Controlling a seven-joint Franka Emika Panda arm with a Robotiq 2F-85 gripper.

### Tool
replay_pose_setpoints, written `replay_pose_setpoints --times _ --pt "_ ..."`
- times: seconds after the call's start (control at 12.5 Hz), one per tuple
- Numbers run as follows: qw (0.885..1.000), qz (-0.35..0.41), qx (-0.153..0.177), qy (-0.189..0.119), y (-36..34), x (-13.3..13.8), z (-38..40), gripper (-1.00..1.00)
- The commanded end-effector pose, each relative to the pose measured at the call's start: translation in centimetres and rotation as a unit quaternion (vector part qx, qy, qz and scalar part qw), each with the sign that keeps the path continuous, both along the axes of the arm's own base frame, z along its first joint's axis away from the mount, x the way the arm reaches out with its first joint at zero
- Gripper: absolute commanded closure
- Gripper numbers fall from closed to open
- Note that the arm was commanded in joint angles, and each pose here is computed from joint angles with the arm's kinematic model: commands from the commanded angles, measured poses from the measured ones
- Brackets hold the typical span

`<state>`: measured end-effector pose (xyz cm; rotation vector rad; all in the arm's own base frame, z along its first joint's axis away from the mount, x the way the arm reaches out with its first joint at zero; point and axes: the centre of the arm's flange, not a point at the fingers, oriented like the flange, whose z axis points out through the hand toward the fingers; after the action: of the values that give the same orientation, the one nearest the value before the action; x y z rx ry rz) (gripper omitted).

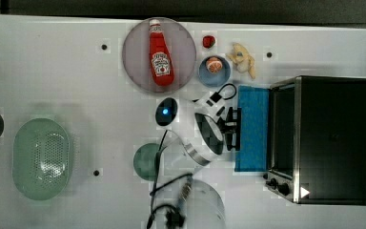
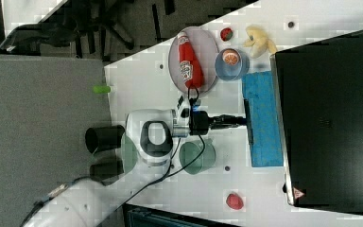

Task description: Flap open oven.

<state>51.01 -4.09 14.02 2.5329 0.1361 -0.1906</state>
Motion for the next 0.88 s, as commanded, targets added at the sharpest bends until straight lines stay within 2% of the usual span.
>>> replay_pose_setpoints --times 0.08,0.24,0.4,0.64,0.88 --pt "0.997 -0.052 -0.034 -0.036 2.1 0.5 -2.7 0.65" --pt "0.997 -0.049 -0.061 -0.028 2.5 1.2 -2.7 0.65" --pt "0.996 -0.051 -0.045 -0.054 3.4 2.6 -1.0 0.65" --pt "0.985 -0.125 0.019 -0.119 3.9 4.7 5.4 0.65" --pt "0.953 -0.223 0.093 -0.181 3.5 5.9 13.6 0.65"
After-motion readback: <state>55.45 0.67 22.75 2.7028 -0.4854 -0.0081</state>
